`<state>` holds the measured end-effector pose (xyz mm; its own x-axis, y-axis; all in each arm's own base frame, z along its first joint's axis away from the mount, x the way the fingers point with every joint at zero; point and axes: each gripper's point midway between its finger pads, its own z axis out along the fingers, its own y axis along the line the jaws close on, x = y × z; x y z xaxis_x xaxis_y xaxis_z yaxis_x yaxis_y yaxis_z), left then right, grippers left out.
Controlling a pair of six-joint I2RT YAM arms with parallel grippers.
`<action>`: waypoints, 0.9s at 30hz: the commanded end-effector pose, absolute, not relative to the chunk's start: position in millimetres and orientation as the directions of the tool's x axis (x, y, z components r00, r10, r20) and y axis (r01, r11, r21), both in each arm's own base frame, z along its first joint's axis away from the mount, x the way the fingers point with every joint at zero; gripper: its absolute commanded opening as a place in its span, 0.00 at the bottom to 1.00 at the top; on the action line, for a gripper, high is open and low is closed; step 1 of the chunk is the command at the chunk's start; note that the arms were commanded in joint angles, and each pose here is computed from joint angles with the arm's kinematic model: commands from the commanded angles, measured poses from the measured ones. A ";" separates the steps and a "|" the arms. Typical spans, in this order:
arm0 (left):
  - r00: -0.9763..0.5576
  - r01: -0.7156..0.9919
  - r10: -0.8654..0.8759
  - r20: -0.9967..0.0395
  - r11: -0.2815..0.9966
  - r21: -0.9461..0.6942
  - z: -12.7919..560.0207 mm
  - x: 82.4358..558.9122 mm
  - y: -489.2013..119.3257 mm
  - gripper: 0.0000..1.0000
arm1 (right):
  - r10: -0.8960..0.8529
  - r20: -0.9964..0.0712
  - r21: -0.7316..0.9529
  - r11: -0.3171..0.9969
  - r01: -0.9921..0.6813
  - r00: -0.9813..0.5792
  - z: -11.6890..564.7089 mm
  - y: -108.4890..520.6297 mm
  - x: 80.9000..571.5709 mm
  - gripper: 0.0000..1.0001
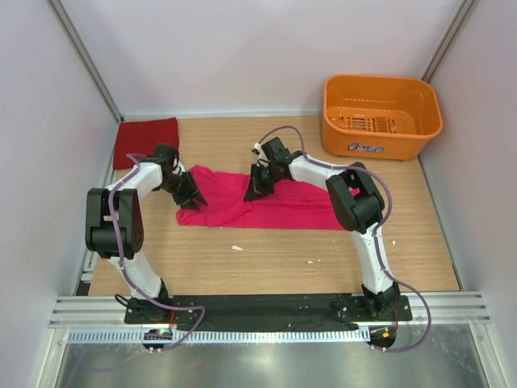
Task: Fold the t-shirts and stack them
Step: Fold the tshirt
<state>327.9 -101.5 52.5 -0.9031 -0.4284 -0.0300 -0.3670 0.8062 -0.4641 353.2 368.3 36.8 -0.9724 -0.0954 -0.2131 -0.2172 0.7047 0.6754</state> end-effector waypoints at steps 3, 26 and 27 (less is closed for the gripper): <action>-0.889 -0.370 -0.451 -0.077 0.807 -0.460 53.8 334.6 -95.1 0.34 | -0.092 -0.313 0.638 0.716 -0.281 -0.945 56.3 372.3 373.3 0.01; -0.850 -0.336 -0.494 -0.184 0.777 -0.533 76.1 347.3 -95.9 0.23 | -0.041 -0.323 0.613 0.752 -0.242 -0.945 55.5 350.5 379.4 0.22; -0.845 -0.332 -0.501 -0.188 0.767 -0.549 79.8 349.4 -98.0 0.23 | -0.041 -0.324 0.614 0.751 -0.243 -0.945 59.0 350.7 379.3 0.23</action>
